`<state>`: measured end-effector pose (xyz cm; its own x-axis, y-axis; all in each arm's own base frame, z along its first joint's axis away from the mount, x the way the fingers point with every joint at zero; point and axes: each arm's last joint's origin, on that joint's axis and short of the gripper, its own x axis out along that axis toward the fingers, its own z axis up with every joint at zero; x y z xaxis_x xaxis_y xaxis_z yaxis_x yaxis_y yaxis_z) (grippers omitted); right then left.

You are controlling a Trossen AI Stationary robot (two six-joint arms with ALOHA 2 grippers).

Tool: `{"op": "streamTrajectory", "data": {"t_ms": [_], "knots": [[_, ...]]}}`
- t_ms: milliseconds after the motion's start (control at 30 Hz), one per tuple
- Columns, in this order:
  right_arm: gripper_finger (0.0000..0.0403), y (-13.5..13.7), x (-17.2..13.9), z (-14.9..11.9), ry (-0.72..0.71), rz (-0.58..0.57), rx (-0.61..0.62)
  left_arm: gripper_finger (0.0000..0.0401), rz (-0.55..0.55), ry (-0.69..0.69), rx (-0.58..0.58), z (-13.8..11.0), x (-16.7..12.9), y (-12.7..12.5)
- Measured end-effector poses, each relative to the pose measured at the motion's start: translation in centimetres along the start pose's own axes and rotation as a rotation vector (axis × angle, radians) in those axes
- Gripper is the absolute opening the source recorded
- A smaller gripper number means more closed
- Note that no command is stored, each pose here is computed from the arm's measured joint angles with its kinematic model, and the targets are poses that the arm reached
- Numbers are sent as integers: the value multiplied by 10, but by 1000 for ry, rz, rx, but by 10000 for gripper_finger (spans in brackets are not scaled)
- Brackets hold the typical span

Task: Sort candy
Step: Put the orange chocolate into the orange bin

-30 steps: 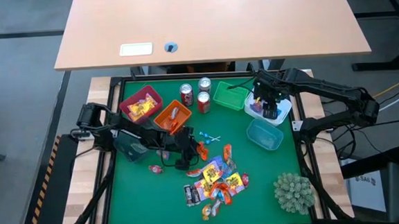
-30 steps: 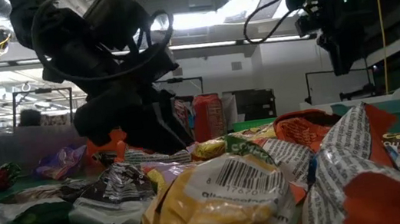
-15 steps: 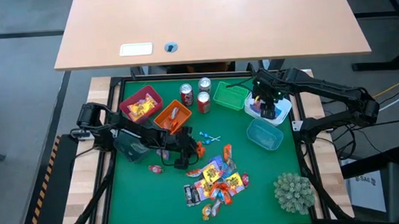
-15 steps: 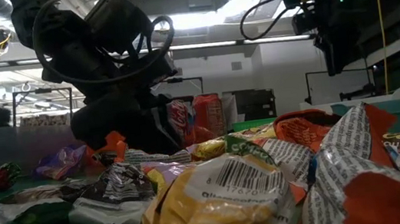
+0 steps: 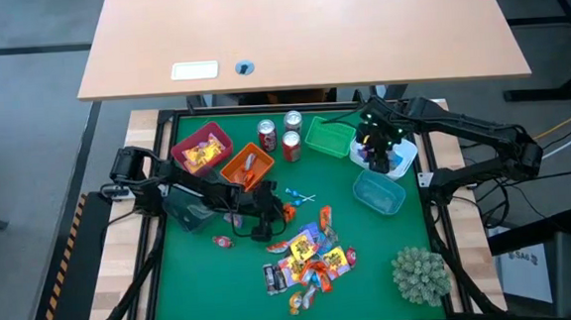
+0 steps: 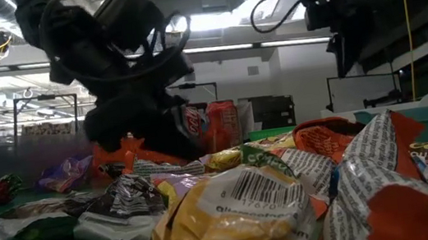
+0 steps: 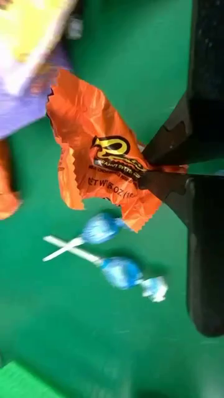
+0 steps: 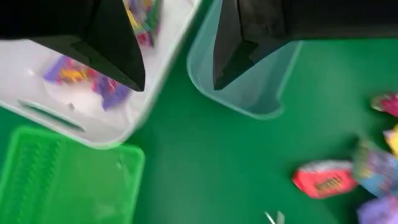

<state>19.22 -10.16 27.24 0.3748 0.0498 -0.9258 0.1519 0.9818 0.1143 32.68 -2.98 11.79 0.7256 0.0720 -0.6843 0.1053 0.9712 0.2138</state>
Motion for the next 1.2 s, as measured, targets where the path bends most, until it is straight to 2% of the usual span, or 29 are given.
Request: {"op": "streamTrajectory", "data": {"t_ms": [233,367,500,667,800,933,1067,1200], "knots": [[189,1,-1,9,-112,100,25,2,15,-82,-16,29,-1,6],[189,2,-1,12,-148,134,15,1,31,-141,-78,47,-8,15],[189,2,-1,13,-168,160,7,1,62,-184,-109,65,-34,33],[189,10,0,17,-180,170,-34,0,115,-207,-148,74,-80,58],[189,31,4,26,-219,202,-140,0,194,-120,-194,65,-113,76],[189,59,7,36,-272,212,-266,0,270,32,-292,46,-137,90],[188,86,10,42,-310,188,-375,0,333,202,-371,26,-143,96],[188,109,20,45,-306,165,-453,0,363,324,-382,14,-141,100]]}}
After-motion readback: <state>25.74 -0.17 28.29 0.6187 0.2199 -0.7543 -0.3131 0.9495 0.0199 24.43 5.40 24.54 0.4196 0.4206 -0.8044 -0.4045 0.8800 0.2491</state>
